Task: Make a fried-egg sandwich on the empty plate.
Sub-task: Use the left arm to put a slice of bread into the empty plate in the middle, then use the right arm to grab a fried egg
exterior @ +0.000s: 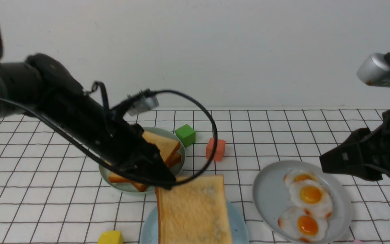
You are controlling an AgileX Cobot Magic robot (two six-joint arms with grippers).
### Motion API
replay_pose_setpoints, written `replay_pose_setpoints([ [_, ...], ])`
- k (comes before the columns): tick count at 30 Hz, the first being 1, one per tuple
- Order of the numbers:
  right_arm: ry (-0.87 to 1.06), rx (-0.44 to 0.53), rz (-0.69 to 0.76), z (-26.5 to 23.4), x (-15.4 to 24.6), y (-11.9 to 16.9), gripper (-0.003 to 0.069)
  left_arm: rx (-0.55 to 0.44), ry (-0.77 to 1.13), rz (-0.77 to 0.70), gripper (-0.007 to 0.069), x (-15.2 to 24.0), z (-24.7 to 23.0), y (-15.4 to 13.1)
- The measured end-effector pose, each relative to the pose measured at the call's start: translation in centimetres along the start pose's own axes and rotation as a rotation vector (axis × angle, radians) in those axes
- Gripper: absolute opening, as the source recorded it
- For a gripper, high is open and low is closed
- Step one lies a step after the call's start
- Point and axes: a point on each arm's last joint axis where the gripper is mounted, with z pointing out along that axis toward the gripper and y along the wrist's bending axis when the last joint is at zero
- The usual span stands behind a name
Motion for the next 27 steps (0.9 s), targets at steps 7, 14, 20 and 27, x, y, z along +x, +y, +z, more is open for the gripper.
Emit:
replay_pose_setpoints([
  [7, -0.008, 0.002, 0.005, 0.0, -0.1, 0.0, 0.0241, -0.055, 0.024, -0.040, 0.0148, 0.1, 3.4, 1.6],
  [14, -0.008, 0.047, 0.054, 0.2, -0.1, -0.5, 0.0241, -0.089, 0.026, -0.036, 0.0370, 0.1, 2.7, 1.3],
  [20, 0.026, 0.209, 0.265, 2.4, -0.6, -3.7, 0.0241, -0.222, 0.033, -0.074, 0.0643, -0.2, -1.2, -0.7],
  [27, 0.101, 0.322, 0.432, 5.6, -0.6, -8.5, 0.0242, -0.245, -0.092, -0.011, 0.0599, -0.5, -8.9, -7.8],
])
